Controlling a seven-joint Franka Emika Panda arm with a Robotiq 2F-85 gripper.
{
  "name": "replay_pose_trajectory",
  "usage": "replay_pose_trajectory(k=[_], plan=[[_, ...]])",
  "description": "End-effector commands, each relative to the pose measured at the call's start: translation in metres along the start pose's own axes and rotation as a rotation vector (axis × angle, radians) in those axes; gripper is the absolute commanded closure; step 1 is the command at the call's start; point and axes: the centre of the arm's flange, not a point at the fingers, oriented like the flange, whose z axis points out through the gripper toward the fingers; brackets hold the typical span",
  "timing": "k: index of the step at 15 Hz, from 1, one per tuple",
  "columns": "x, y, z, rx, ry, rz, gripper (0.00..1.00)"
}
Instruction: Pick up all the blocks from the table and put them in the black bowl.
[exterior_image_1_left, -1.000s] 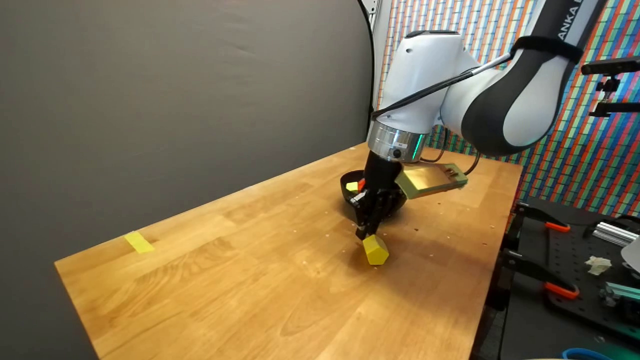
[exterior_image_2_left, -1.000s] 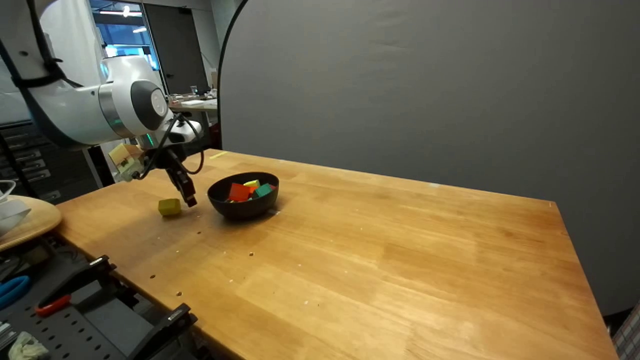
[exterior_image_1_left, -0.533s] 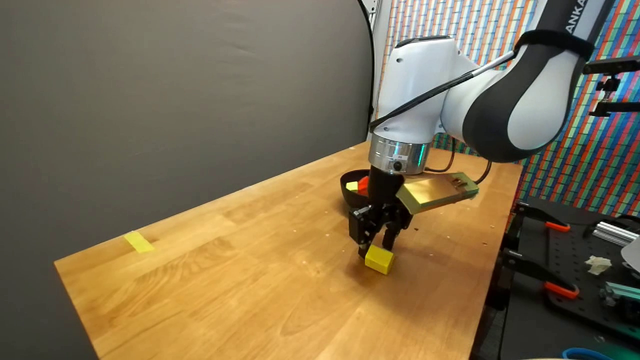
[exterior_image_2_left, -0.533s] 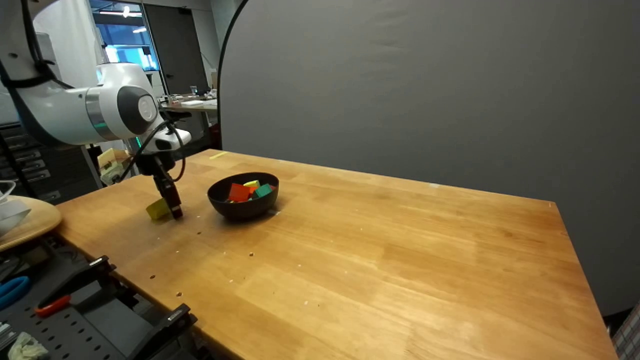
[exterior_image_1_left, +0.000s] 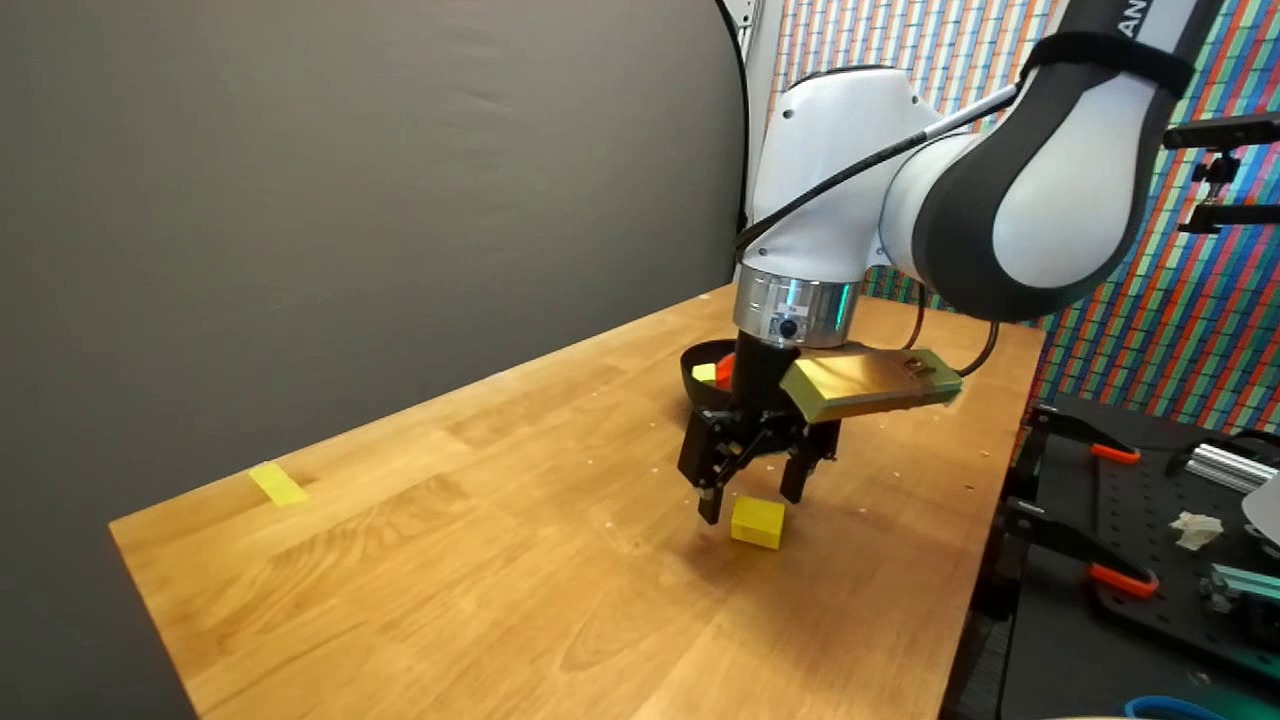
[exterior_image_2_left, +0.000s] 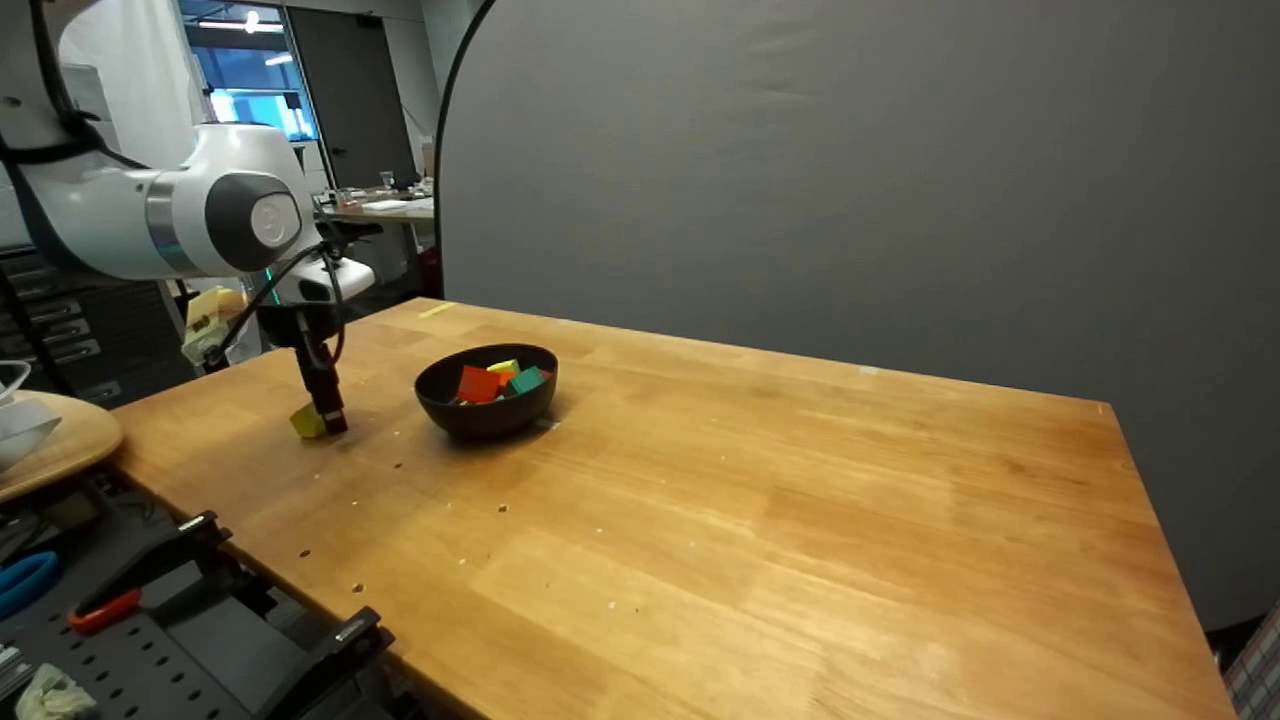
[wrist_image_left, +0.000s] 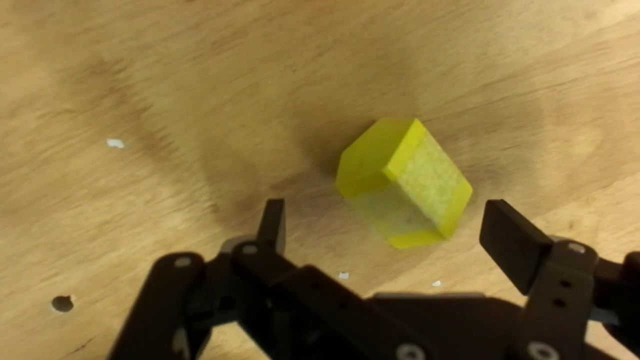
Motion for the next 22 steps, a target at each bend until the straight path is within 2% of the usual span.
replay_pose_trajectory(k=[1,2,3,5,8,10,13,18,20,22], plan=[[0.003,-0.002,-0.003,0.004,-0.059,0.016,0.00],[0.003,-0.002,0.001,-0.005,-0.078,0.028,0.03],[0.003,-0.002,0.004,-0.009,-0.094,0.036,0.28],[0.002,-0.001,0.006,-0.021,-0.112,0.043,0.30],[0.005,0.001,0.005,-0.018,-0.120,0.053,0.56],[0.006,0.001,0.001,-0.004,-0.113,0.053,0.67],[0.001,0.007,-0.019,0.040,-0.029,0.056,0.67],[0.002,0.037,-0.109,0.211,0.185,0.142,0.67],[0.012,0.056,-0.141,0.266,0.264,0.185,0.67],[0.031,0.083,-0.169,0.285,0.326,0.227,0.67]])
